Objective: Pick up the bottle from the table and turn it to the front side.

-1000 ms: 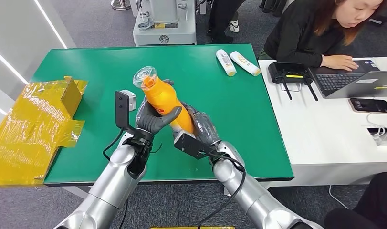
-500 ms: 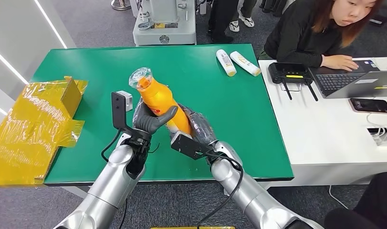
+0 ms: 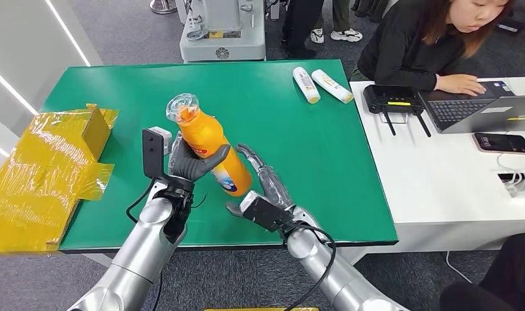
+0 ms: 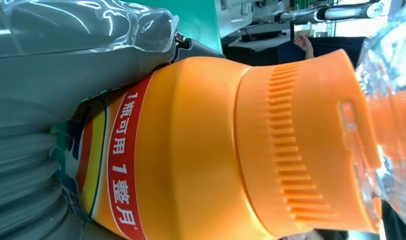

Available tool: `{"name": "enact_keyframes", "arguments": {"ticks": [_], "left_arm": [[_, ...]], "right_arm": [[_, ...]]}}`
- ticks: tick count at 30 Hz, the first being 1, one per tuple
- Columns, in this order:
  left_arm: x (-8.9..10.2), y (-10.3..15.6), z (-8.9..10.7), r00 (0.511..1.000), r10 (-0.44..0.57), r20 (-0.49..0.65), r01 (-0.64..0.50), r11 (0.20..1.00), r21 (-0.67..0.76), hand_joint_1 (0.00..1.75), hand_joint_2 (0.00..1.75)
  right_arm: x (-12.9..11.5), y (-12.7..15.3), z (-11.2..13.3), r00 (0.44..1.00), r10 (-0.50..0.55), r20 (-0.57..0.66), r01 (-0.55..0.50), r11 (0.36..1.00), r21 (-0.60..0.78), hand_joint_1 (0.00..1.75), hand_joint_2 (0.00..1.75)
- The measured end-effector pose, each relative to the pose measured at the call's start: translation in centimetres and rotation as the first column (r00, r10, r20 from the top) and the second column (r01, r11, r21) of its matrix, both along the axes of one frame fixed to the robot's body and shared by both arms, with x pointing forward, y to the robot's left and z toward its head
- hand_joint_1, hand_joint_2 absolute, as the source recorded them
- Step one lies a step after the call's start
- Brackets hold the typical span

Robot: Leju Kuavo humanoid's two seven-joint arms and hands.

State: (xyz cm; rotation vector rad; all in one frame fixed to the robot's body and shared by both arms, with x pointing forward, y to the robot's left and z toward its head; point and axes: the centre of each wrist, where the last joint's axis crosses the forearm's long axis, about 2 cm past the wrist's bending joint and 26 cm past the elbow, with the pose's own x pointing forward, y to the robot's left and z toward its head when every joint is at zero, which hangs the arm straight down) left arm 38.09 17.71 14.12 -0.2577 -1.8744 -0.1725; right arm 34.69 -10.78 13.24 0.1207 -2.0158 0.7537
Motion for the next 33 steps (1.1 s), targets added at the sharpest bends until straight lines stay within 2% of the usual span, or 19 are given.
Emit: {"name": "enact_keyframes", "arguments": {"ticks": [13, 16, 18, 21, 25, 30, 33], "left_arm": [[0.4, 1.8, 0.4, 0.999, 0.011, 0.052, -0.015, 0.997, 0.073, 1.75, 1.75], [0.7, 2.2, 0.8, 0.994, 0.029, 0.106, -0.049, 0.979, 0.196, 1.75, 1.75], [1.5, 2.5, 1.8, 0.981, 0.048, 0.187, -0.106, 0.944, 0.314, 1.75, 1.75], [3.0, 2.6, 4.5, 0.936, 0.061, 0.346, -0.232, 0.848, 0.476, 1.75, 1.75], [5.2, 2.1, 8.4, 0.842, 0.010, 0.539, -0.410, 0.661, 0.629, 1.75, 1.75], [7.9, 1.7, 13.1, 0.737, -0.100, 0.669, -0.589, 0.391, 0.707, 1.75, 1.75], [8.8, 2.1, 14.5, 0.707, -0.196, 0.679, -0.642, 0.224, 0.733, 1.75, 1.75]], "right_arm": [[-4.3, -2.3, 1.4, 0.999, -0.006, 0.051, -0.009, 0.957, 0.291, 0.00, 1.75], [-5.2, -2.9, 2.1, 0.997, -0.008, 0.075, -0.018, 0.940, 0.342, 0.00, 1.75], [-5.6, -3.2, 2.7, 0.995, -0.008, 0.099, -0.027, 0.935, 0.353, 0.00, 1.75], [-6.0, -3.4, 3.4, 0.991, -0.009, 0.137, -0.040, 0.936, 0.349, 0.00, 1.75], [-6.2, -3.4, 4.0, 0.985, -0.012, 0.170, -0.048, 0.938, 0.344, 0.00, 1.75], [-6.6, -3.4, 4.4, 0.981, -0.021, 0.194, -0.051, 0.932, 0.359, 0.00, 1.75], [-7.0, -3.6, 4.7, 0.976, -0.033, 0.214, -0.051, 0.926, 0.375, 0.00, 1.75]]}}
